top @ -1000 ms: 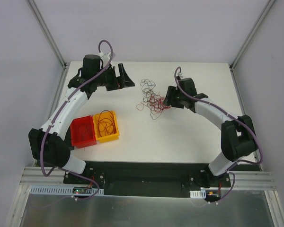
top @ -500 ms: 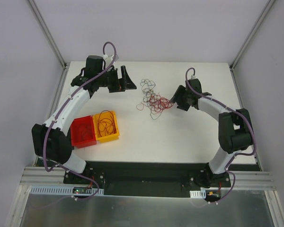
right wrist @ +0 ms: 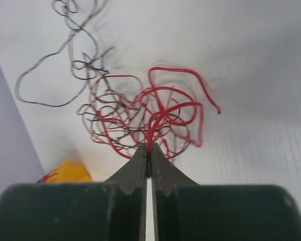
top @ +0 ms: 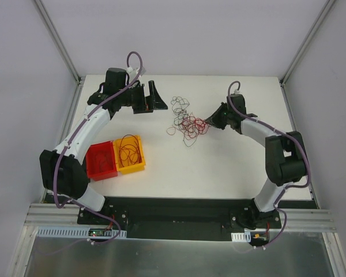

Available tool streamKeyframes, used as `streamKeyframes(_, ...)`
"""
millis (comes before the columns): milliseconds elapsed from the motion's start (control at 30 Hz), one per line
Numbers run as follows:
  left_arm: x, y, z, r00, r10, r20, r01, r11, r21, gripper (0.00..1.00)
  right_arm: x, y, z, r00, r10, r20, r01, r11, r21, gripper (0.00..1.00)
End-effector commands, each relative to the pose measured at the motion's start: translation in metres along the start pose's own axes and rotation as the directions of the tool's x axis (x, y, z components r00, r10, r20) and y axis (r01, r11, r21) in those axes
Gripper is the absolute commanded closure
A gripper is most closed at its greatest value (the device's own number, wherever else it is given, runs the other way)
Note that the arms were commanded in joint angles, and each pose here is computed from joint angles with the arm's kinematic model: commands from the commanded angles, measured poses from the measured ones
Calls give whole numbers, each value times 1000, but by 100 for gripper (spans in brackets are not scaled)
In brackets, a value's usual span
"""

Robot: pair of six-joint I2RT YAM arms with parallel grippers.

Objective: Untangle the cables

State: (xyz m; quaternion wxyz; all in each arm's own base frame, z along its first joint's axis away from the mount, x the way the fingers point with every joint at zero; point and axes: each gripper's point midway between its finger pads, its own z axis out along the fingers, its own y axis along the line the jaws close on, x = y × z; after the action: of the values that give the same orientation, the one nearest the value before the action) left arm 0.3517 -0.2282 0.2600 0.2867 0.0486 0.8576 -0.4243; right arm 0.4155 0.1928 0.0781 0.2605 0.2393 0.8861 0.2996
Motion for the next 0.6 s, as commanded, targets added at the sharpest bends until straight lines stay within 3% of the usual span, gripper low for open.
streamKeyframes(0, -3, -15, -8, 999, 27, 19, -28, 999, 42, 3, -32, 70, -60, 984, -124, 124, 146, 971, -189, 100)
streamKeyframes(167, -3, -16, -9, 999, 32, 19, -33, 998, 47, 1, -60, 132, -138, 944, -224, 244, 287, 920, -267, 100)
streamKeyframes(367, -5, -9, -9, 998, 50, 41, -51, 999, 5, 1, -93, 178, -229, 838, -274, 473, 431, 863, -265, 100)
streamKeyframes(467, -2, -5, -4, 999, 33, 23, -33, 999, 6, 1, -93, 170, -233, 814, -305, 495, 461, 857, -230, 99)
streamKeyframes(567, 2, -4, 1, 1000, 10, -3, -10, 1000, 21, 1, -75, 130, -198, 846, -328, 421, 432, 884, -179, 95)
